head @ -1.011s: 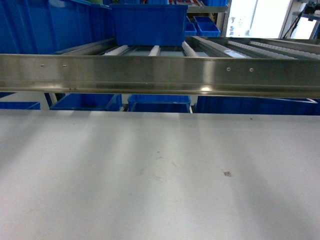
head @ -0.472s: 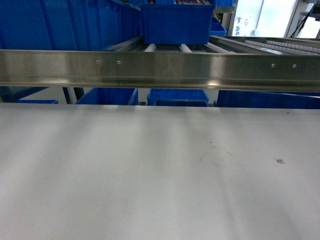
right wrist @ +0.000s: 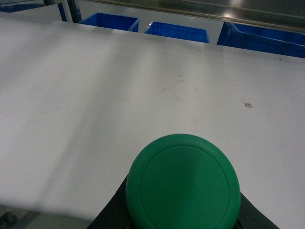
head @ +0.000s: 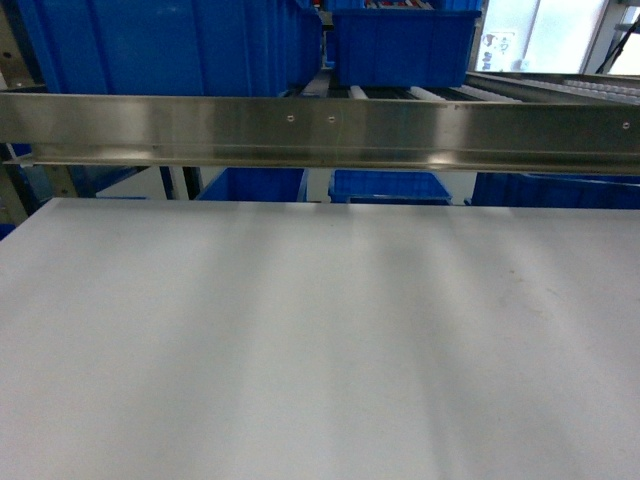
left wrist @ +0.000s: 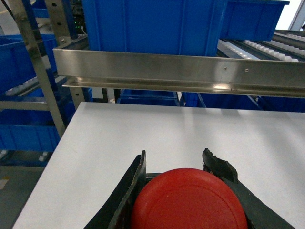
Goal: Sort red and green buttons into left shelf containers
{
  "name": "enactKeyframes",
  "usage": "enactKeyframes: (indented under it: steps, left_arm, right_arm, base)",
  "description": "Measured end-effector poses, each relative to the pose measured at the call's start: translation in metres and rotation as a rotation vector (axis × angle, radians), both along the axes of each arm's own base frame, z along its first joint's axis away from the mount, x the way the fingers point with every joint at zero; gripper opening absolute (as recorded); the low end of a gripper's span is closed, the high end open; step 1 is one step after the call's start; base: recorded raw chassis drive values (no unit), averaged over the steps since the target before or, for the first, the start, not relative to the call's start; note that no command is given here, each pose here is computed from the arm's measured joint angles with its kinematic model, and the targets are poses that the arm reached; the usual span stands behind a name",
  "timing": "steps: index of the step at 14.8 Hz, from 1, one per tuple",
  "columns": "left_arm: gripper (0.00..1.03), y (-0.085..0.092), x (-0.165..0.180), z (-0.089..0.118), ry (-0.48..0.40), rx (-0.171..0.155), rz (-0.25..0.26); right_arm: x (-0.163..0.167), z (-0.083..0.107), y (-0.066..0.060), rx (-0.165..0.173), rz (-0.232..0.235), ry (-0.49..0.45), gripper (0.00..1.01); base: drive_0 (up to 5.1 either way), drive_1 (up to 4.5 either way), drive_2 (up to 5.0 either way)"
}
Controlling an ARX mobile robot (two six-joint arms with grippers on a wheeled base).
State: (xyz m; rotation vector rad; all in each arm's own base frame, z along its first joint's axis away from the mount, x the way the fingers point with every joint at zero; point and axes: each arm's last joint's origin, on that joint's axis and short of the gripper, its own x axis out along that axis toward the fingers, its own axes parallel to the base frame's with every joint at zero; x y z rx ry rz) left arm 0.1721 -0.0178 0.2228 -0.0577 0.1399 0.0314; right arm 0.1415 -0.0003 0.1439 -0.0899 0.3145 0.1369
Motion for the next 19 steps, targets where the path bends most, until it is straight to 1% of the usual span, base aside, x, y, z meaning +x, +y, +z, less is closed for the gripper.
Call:
enactKeyframes:
  steps: [2,19]
  left_arm:
    - [0.31,0.0,0.0,-0.0003,0.003,0.001,0.001]
    - [0.31,0.0,0.0,-0.0002,0.002,0.0,-0.001]
  right_arm:
    - [0.0,0.0002,0.0,0.0,0.0,-0.002,0.26]
    - [0.0,-0.0002,0.0,0.0,0.0,0.002,0.26]
  base:
    - [-4.9,1.45,3.4]
    - [-4.9,2.43,2.4]
